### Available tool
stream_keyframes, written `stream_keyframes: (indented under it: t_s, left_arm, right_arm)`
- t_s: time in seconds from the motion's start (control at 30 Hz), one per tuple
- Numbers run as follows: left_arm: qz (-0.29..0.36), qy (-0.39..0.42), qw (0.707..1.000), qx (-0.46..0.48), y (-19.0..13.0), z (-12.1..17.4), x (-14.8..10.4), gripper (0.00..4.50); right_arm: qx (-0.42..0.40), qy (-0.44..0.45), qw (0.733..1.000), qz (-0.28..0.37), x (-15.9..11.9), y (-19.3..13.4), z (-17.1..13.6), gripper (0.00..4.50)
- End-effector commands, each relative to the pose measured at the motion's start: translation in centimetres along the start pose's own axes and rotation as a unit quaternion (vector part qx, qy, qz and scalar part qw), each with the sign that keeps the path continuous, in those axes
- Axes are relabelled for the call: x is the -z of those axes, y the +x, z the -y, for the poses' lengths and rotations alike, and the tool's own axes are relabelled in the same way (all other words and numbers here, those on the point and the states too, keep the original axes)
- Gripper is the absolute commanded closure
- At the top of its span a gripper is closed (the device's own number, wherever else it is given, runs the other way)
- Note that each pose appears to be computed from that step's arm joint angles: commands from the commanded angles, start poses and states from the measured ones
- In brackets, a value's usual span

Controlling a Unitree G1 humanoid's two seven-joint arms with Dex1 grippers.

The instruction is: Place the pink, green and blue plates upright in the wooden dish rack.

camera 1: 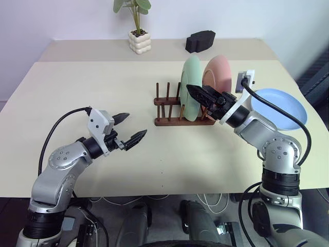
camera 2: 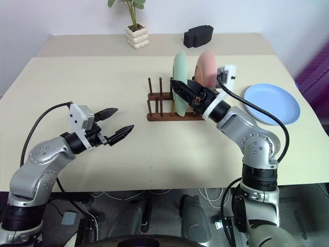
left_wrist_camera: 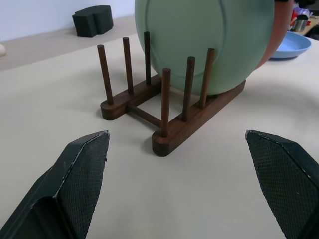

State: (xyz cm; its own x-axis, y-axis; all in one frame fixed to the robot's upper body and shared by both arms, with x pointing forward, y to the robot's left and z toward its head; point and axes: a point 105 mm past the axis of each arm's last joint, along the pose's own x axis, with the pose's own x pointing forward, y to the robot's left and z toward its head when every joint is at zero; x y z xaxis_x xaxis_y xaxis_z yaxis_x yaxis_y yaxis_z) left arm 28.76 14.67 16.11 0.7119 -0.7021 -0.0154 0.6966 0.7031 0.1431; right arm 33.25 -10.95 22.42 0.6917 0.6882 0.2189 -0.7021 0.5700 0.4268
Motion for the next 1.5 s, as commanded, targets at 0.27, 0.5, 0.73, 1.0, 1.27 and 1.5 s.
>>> stream_keyframes:
  t_s: [0.27,0.5,0.73,1.0,1.27,1.5]
  left_arm:
    - [0.01,0.015,1.0,0.006,-0.2,0.4,-0.8,0.0]
    - [0.009,0.013,1.0,0.006,-0.1,0.4,-0.7,0.0]
    - [0.009,0.012,1.0,0.008,-0.2,0.5,-0.6,0.0]
    - [0.009,0.007,1.0,0.021,0.3,0.7,-0.4,0.0]
    - [0.007,0.008,0.999,0.037,1.1,0.5,-0.3,0.0]
    - [0.007,0.006,0.999,0.052,1.5,0.8,-0.2,0.0]
  right_arm:
    - [-0.043,-0.064,0.996,0.051,-3.6,-0.1,-2.1,0.06]
    - [-0.086,-0.119,0.986,0.077,-6.3,0.1,-4.7,0.06]
    - [-0.01,-0.232,0.965,0.124,-12.9,-3.2,-1.7,0.06]
    - [0.151,-0.319,0.931,0.089,-16.5,-10.4,5.4,0.26]
    - [0.289,-0.392,0.865,-0.121,-12.3,-17.0,12.9,0.04]
    - [0.31,-0.402,0.818,-0.27,-6.7,-18.2,17.1,0.04]
